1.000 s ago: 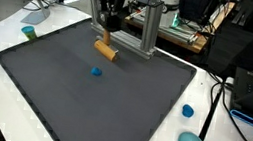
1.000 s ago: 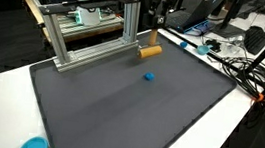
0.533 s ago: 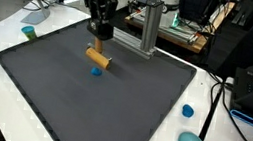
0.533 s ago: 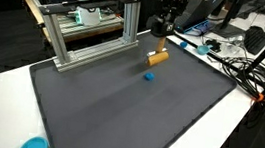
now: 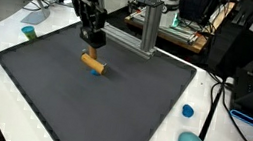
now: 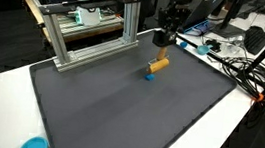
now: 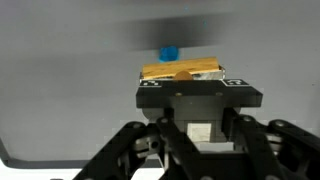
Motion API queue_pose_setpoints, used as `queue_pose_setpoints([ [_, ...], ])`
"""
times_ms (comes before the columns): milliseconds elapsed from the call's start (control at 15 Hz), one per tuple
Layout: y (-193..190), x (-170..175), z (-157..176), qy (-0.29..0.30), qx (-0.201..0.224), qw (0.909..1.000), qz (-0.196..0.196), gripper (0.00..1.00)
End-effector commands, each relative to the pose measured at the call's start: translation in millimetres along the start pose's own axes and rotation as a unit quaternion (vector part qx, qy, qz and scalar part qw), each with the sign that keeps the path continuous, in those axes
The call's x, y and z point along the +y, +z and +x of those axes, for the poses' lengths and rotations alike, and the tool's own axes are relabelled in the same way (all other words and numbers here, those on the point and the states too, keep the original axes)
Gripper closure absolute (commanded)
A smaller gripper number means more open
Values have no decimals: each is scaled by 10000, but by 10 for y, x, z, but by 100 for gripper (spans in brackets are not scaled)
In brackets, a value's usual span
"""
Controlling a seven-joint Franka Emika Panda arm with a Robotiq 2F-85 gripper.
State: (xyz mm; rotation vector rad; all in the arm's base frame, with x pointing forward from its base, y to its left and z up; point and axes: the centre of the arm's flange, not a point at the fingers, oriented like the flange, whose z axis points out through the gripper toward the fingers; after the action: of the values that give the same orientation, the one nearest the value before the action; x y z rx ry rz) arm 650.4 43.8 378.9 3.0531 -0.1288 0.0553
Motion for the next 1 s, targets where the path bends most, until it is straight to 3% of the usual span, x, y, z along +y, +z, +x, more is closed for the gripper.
queue_pose_setpoints([
  [0,18,18,-9,-11,-22,10000,-20,78],
  [400,57,306,43,234,-10,9997,-13,78],
  [933,199,308,-99,264,-106,9995,107,78],
])
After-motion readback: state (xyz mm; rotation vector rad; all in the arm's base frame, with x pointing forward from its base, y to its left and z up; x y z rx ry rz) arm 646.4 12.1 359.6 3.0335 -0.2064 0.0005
